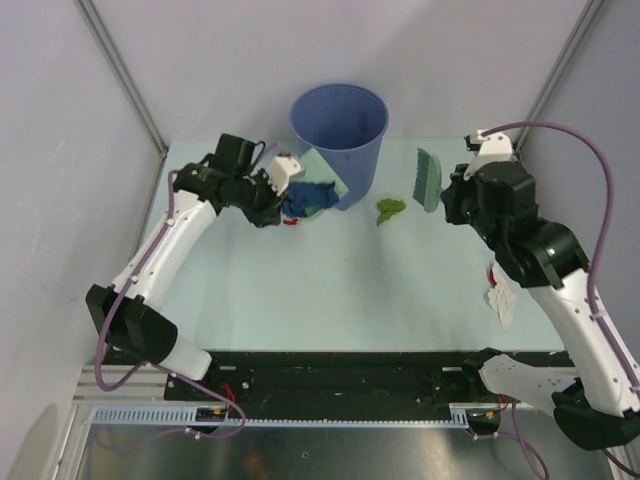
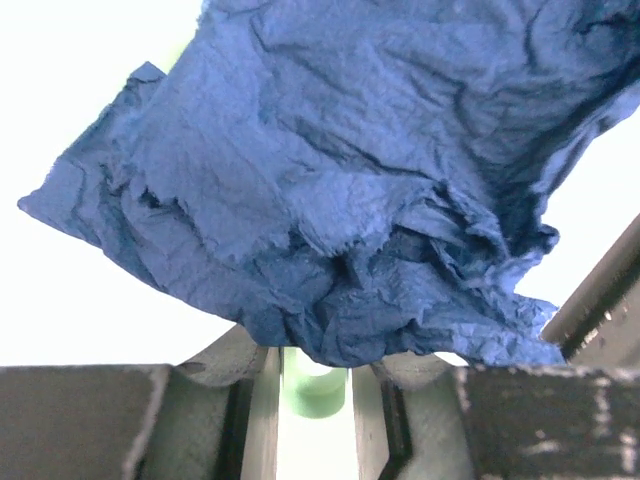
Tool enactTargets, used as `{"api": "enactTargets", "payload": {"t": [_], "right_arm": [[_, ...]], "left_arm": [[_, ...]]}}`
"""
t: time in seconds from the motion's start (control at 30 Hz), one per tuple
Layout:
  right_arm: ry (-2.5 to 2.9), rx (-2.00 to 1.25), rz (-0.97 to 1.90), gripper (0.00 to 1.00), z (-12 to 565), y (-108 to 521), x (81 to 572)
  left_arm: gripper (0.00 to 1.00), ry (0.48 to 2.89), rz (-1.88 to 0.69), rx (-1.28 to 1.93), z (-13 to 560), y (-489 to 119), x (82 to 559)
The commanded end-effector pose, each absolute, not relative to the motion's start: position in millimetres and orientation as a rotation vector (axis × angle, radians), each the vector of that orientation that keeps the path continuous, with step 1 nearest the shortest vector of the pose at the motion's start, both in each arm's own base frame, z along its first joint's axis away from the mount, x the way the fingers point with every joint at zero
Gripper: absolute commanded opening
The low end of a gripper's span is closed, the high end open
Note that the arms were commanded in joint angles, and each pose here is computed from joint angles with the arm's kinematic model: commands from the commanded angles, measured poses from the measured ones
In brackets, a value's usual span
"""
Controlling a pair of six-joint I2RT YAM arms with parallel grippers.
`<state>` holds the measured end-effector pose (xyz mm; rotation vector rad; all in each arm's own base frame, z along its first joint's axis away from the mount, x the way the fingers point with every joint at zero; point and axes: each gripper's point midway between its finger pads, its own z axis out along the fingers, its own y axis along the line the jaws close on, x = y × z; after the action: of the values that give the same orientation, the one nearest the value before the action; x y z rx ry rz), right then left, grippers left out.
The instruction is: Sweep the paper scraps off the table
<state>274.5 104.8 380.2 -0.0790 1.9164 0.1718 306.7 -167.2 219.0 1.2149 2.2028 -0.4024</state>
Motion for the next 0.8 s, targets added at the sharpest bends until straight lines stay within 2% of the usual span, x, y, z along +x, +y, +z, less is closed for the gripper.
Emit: {"api": "enactTargets", "payload": {"t": [0.0,0.07,0.13,0.17,0.23,0.27,0.3,0.37,0.6,0.67,0.73,0.77], "right_arm": [[1.991,-0.079,0.205,0.00,349.9,110.1,289.3],[2.021,-0.065,0.204,0.00,339.8,105.4,295.7],[2.054,-0.063,0.204,0.00,328.0,104.7,298.9],[2.071,-0.063,0.197,0.00,321.9,103.4,301.3],[2.090,-0.070,0.213,0.00,314.1,106.1,302.3],[2.098,-0.068,0.210,0.00,310.7,105.7,303.7],[2.101,-0.071,0.215,0.00,308.6,106.9,305.0],[2.116,-0.071,0.207,0.00,302.0,104.9,306.5],[2.127,-0.077,0.232,0.00,295.6,107.9,307.2],[2.117,-0.086,0.251,0.00,297.5,110.5,305.8],[2.117,-0.095,0.274,0.00,297.0,113.3,303.9],[2.110,-0.097,0.281,0.00,298.3,114.4,304.5]], "left_arm": [[0.00,2.132,-0.321,1.040,284.0,-160.3,339.1],[0.00,2.133,-0.270,1.006,292.3,-158.4,358.5],[0.00,2.071,-0.188,0.934,327.7,-155.3,382.1],[0.00,2.095,-0.146,0.917,321.4,-155.9,401.1],[0.00,2.001,-0.037,0.840,364.5,-150.9,426.8],[0.00,2.035,0.080,0.808,352.8,-143.6,451.8],[0.00,1.941,0.176,0.770,389.0,-137.5,462.9],[0.00,1.926,0.413,0.743,386.6,-133.1,492.1],[0.00,1.610,1.071,0.786,451.0,-131.9,527.9],[0.00,1.496,1.167,0.708,482.0,-133.4,532.1],[0.00,1.415,1.347,0.779,495.4,-133.8,532.5],[0.00,1.342,1.374,0.682,517.6,-132.4,528.0]]}}
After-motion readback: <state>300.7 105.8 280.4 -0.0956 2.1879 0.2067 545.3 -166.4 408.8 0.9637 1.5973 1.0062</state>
